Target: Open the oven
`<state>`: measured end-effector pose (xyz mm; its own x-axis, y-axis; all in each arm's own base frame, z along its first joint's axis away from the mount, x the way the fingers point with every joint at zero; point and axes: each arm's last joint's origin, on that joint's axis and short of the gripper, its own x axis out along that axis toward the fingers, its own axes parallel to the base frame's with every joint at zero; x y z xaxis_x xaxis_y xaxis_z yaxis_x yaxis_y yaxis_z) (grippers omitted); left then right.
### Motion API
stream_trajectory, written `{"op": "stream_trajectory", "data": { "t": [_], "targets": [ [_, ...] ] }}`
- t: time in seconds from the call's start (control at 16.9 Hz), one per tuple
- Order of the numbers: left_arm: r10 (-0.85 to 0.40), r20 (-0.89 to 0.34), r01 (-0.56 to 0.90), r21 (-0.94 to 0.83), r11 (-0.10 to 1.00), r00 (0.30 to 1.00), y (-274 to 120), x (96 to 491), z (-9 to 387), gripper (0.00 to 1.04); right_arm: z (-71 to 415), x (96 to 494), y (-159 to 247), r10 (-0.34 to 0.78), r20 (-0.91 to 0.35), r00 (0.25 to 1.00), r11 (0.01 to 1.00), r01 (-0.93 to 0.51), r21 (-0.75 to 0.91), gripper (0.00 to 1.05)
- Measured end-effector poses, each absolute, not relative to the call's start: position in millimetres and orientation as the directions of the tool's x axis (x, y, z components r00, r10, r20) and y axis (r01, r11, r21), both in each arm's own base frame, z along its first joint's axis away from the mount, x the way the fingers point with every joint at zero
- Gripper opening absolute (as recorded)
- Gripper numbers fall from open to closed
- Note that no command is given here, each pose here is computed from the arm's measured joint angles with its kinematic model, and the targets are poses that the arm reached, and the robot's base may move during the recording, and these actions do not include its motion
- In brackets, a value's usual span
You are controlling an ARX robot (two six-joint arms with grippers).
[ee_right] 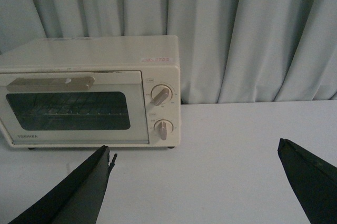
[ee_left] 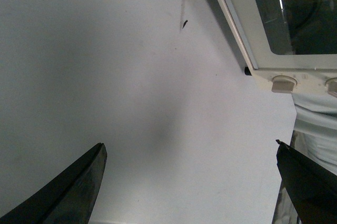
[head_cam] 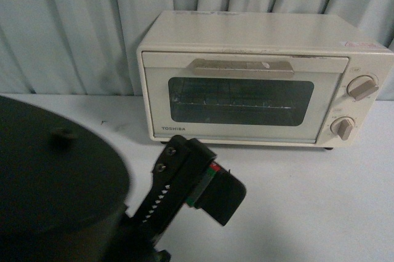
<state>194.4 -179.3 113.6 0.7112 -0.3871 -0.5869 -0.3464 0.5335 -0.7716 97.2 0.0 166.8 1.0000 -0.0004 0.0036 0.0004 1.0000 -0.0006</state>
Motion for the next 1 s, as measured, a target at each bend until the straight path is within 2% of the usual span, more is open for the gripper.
{"op": "stream_trajectory", "data": {
  "t": [0.59,0.94,1.0],
  "targets": [
    [-0.38,-0.607,-0.399,-0.77,0.499,0.697,-200.9,248.3,76.6,0.98,166.8,97.2,0.0,0.0,0.004,1.0,1.0,0.0,-0.001,0.98],
    [-0.341,-0.613,-0.435,-0.768,0.469,0.713,-195.0,280.0,62.8,0.98,166.8,97.2,0.0,0.0,0.004,1.0,1.0,0.0,0.0,0.98],
    [-0.294,-0.601,-0.477,-0.784,0.397,0.743,-175.5,300.1,49.6,0.98,166.8,97.2,0.0,0.0,0.004,1.0,1.0,0.0,-0.001,0.98]
  ]
}}
